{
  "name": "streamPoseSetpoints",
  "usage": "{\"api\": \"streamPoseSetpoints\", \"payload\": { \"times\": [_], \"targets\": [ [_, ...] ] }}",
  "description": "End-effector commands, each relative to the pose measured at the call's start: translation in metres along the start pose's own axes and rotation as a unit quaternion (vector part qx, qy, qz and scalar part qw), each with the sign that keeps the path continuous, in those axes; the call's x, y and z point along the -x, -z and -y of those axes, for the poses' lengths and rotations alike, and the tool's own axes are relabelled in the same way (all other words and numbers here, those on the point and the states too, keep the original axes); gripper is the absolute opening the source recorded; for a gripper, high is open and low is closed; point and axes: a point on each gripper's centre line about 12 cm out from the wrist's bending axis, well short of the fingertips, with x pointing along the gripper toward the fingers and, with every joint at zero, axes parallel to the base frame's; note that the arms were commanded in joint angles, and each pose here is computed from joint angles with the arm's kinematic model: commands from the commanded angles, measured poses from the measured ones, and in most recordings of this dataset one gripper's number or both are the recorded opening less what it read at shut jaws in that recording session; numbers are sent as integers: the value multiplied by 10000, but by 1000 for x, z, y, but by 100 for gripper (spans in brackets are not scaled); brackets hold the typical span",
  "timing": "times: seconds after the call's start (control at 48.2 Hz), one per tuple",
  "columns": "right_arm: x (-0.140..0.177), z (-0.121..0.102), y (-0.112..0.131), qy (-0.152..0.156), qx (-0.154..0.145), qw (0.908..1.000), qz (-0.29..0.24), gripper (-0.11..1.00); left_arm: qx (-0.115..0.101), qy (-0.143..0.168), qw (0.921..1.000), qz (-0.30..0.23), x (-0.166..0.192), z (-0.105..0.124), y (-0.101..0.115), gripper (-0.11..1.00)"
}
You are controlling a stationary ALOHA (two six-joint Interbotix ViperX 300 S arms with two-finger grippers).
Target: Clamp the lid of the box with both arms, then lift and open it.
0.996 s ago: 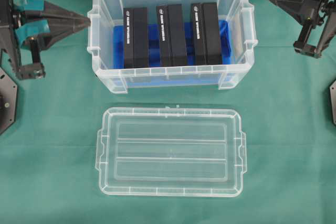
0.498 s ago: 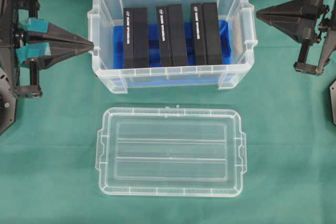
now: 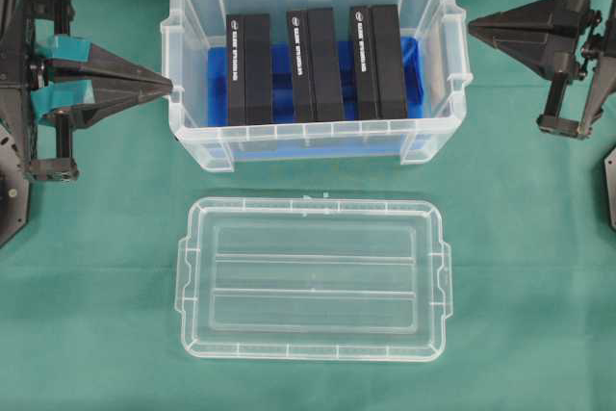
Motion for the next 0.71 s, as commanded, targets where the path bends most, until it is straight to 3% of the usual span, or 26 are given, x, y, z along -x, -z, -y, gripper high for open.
{"api": "streamPoseSetpoints", "payload": {
  "times": [0.0,0.685],
  "targets": [
    [0,0,-6,-21,-29,10000,79,0,13,11,10000,78,0,0,-5,1],
    [0,0,-5,-28,-28,10000,77,0,13,14,10000,24,1,1,-3,1]
  ]
}}
